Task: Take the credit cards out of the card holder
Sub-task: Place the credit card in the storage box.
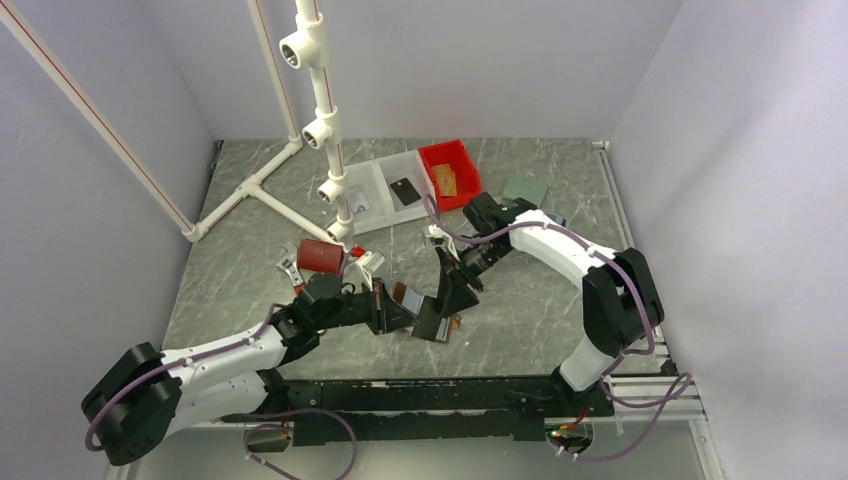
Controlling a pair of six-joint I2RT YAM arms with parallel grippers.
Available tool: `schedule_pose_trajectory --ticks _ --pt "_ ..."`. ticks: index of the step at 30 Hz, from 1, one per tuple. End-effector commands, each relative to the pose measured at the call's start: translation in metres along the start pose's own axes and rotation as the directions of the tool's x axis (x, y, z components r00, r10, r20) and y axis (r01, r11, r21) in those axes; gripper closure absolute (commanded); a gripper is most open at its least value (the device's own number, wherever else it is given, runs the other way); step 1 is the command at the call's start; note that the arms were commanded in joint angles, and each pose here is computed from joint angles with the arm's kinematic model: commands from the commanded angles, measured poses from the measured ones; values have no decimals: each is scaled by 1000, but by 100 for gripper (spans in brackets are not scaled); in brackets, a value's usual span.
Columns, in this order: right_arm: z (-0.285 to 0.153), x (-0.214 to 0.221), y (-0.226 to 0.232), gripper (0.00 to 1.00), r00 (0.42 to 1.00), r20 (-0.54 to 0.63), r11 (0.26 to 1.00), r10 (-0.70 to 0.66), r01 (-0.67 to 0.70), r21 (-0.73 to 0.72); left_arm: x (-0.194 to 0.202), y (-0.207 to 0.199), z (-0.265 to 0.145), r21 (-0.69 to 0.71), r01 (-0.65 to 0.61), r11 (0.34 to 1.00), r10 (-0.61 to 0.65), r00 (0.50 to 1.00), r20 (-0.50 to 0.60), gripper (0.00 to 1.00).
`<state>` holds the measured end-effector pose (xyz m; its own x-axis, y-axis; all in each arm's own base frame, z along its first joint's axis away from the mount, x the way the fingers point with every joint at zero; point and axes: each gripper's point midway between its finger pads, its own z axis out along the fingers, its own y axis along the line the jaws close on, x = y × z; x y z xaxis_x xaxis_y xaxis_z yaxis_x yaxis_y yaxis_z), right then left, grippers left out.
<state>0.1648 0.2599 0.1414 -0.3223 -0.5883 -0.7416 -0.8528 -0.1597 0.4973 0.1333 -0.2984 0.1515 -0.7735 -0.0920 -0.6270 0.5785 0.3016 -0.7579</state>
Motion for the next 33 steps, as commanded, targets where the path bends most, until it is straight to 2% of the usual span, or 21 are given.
schedule_pose_trajectory --ticks 1,3,4,6,8,12,13,16,18,20,22,25,27,30,33 --pt "8 -11 15 49 999 34 996 -37 40 -81 -18 -22 6 78 -75 994 73 997 37 100" --pt "9 -12 17 59 999 34 995 -38 41 -96 -17 -22 7 72 -78 994 75 997 35 100" --pt "9 -13 19 70 999 35 993 -40 44 -106 -18 -22 7 71 -80 994 77 996 37 100" --pt "9 -14 21 100 999 32 992 -36 39 -122 -18 -21 6 63 -79 995 77 996 39 100" --pt "8 -13 21 100 999 24 992 -37 40 -124 -18 -15 4 21 -64 998 63 997 42 96" --pt "3 -10 12 100 999 -16 997 -41 40 -70 -22 6 -12 -130 -25 991 37 995 94 48" --pt "0 -10 8 100 998 -29 998 -47 46 -42 -24 9 -18 -162 -13 987 32 993 116 39" --pt "-12 -10 -10 100 996 -48 993 -81 85 85 -32 18 -44 -250 37 967 20 975 220 21" --pt "-23 -14 -23 100 989 -74 968 -129 142 205 -33 20 -62 -284 84 955 -3 962 274 12" --pt "-38 -22 -40 100 970 -116 910 -212 239 337 -29 25 -80 -319 133 938 -31 952 306 2" --pt "-62 -33 -65 100 935 -201 793 -292 354 496 -26 19 -93 -308 146 940 -39 944 326 1" --pt "-98 -65 -97 100 858 -308 578 -411 506 640 -25 14 -112 -294 165 942 -48 928 370 1" --pt "-112 -89 -115 100 814 -354 468 -461 562 682 -23 15 -119 -295 183 938 -57 920 389 1" --pt "-124 -116 -144 100 772 -409 362 -486 604 710 -19 18 -126 -298 199 933 -66 913 403 1" --pt "-129 -126 -177 100 722 -499 266 -479 661 701 -16 20 -128 -322 215 922 -78 918 389 1"
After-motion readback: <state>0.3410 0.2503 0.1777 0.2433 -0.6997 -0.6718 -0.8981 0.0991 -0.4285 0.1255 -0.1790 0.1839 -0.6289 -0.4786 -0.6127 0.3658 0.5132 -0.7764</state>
